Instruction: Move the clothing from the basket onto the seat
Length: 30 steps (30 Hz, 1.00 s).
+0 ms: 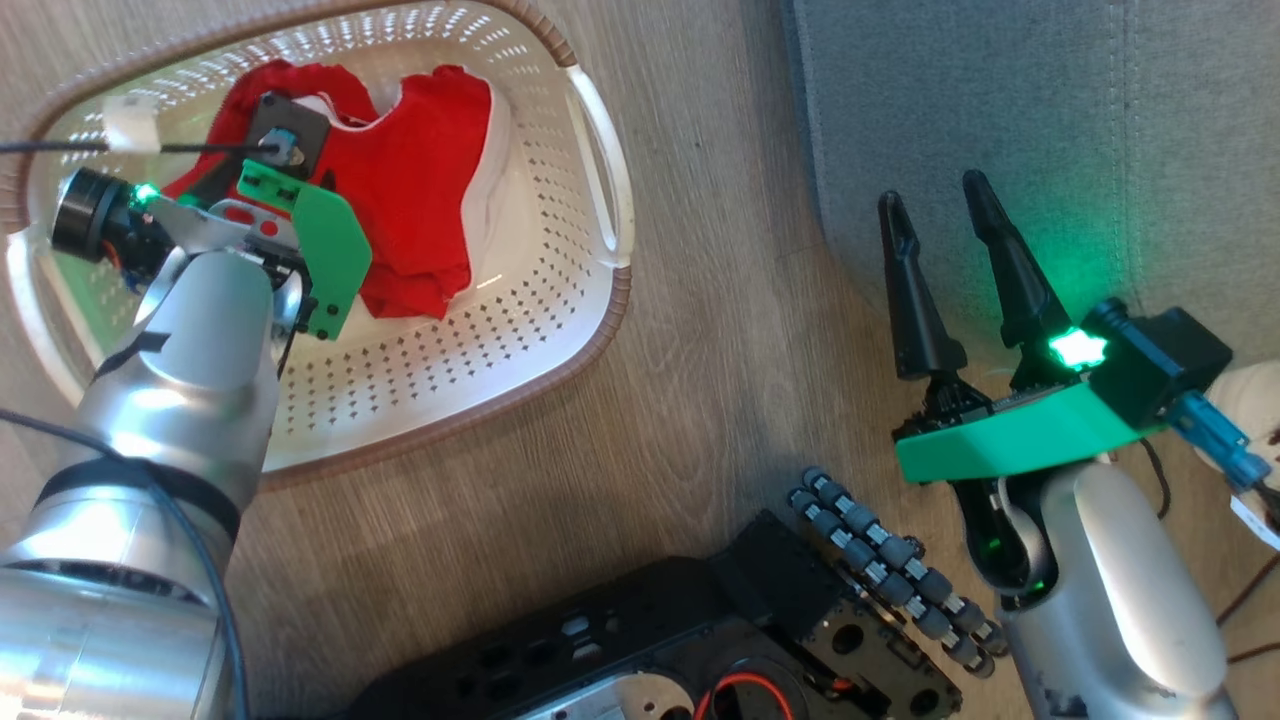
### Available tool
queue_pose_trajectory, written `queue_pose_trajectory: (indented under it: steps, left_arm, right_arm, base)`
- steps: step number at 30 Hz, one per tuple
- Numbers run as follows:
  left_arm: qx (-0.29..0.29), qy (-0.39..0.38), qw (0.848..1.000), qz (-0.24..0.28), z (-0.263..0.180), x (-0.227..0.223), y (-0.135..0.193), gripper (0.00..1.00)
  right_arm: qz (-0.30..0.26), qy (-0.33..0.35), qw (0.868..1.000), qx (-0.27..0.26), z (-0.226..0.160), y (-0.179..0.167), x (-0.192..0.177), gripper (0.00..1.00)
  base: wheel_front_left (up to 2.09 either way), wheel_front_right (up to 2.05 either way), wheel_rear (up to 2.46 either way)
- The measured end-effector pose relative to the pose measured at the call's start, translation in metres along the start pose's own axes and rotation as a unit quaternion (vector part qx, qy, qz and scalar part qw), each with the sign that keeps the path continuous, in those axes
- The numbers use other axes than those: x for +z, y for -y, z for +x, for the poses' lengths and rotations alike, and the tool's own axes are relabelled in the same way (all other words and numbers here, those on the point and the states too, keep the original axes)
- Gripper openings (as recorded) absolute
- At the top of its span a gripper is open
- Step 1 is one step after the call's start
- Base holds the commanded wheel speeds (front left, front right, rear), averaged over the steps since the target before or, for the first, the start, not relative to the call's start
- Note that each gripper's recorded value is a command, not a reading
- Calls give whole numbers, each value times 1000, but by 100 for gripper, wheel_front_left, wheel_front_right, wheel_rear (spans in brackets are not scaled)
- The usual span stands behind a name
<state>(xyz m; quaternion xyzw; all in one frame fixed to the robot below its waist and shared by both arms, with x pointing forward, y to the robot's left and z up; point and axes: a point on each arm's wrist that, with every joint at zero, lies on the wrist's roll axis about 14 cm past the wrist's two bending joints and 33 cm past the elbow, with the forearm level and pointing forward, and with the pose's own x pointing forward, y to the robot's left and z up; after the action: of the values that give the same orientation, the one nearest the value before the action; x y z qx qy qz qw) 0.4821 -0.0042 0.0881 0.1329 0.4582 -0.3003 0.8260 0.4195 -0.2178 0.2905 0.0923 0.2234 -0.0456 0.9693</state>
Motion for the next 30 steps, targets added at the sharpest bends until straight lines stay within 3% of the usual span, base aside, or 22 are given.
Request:
queue_pose_trajectory:
  steps: [10, 24, 25, 26, 27, 30]
  left_arm:
    - [-10, -124, 992, 38, 1, -41, 2, 100]
    - [-15, -163, 985, 51, 5, -51, -2, 100]
    - [-15, -163, 985, 50, 5, -51, -2, 95]
    - [-17, -164, 985, 47, 5, -50, -2, 26]
    - [-22, -162, 986, 44, 5, -49, -1, 0]
    - [-22, -156, 986, 44, 5, -47, -1, 0]
  right_arm:
    - [3, 2, 1000, 8, 3, -6, 1, 100]
    - [9, -2, 1000, 7, 4, -5, -4, 100]
    - [10, -2, 1000, 7, 4, -5, -4, 100]
    - [10, -3, 1000, 7, 4, -5, -4, 100]
    - [10, -3, 1000, 7, 4, -5, -4, 100]
    - [10, -2, 1000, 7, 4, -5, -4, 100]
  base:
    - [0, 0, 0]
    - [0, 0, 0]
    - [0, 0, 0]
    - [0, 0, 0]
    - [0, 0, 0]
    - [0, 0, 0]
